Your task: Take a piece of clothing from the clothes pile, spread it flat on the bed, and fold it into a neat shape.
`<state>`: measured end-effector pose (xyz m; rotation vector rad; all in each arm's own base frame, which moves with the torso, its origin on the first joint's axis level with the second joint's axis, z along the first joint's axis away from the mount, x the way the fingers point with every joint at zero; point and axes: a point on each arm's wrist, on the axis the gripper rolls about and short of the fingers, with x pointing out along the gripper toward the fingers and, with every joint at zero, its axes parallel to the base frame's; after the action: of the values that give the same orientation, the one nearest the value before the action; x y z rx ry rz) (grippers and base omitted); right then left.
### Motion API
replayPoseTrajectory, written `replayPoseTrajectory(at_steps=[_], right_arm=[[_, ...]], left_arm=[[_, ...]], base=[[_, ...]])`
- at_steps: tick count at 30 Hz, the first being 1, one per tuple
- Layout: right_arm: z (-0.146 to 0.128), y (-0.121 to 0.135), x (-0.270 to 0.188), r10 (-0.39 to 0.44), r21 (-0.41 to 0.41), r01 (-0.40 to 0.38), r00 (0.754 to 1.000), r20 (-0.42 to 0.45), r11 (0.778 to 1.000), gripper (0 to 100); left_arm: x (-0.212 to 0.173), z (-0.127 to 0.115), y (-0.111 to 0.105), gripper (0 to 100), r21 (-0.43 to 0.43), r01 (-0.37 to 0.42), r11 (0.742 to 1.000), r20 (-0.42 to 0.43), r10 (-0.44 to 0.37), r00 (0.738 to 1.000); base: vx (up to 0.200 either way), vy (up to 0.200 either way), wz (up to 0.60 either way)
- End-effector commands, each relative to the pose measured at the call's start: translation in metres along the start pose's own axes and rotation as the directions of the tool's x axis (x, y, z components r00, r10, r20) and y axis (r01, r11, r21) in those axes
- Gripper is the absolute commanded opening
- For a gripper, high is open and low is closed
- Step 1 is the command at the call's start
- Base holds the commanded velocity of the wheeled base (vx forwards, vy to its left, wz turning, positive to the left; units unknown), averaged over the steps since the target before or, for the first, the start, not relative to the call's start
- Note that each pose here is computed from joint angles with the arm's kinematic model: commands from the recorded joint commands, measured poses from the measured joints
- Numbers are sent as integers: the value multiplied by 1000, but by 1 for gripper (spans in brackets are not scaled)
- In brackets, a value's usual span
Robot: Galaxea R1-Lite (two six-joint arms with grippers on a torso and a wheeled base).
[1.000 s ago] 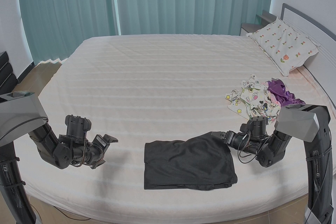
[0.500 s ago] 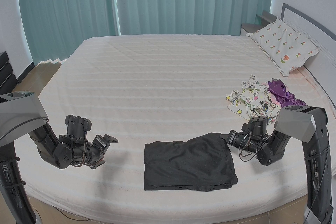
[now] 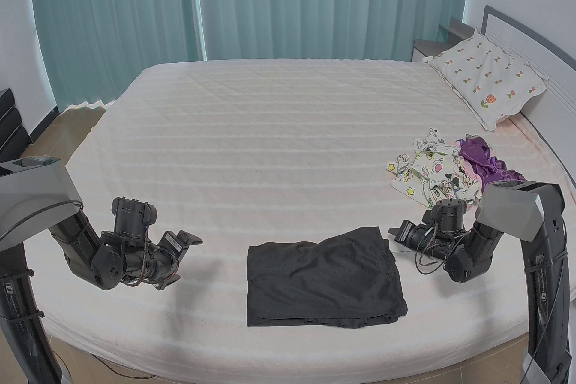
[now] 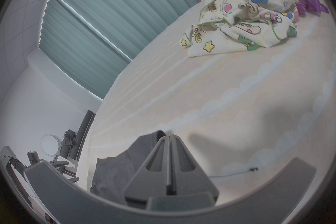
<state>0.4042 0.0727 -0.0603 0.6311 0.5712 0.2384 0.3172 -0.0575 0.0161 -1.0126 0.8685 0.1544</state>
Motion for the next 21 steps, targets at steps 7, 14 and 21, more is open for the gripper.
replayPoseTrajectory(at_steps=[7, 14, 21], right_arm=[[-13, 23, 15, 73, -34, -73, 997, -21, 997, 100], [-11, 26, 24, 107, 5, -107, 994, -11, 994, 100], [-9, 27, 28, 123, 20, -123, 992, -18, 992, 0]], left_arm=[[0, 0, 0, 100, -2, -1, 1000, -1, 1, 1000], [0, -1, 1, 100, -1, -5, 1000, -1, 5, 1000], [0, -1, 1, 100, -3, -5, 1000, 1, 5, 1000]], base=[[0, 0, 0], [0, 0, 0], [0, 0, 0]])
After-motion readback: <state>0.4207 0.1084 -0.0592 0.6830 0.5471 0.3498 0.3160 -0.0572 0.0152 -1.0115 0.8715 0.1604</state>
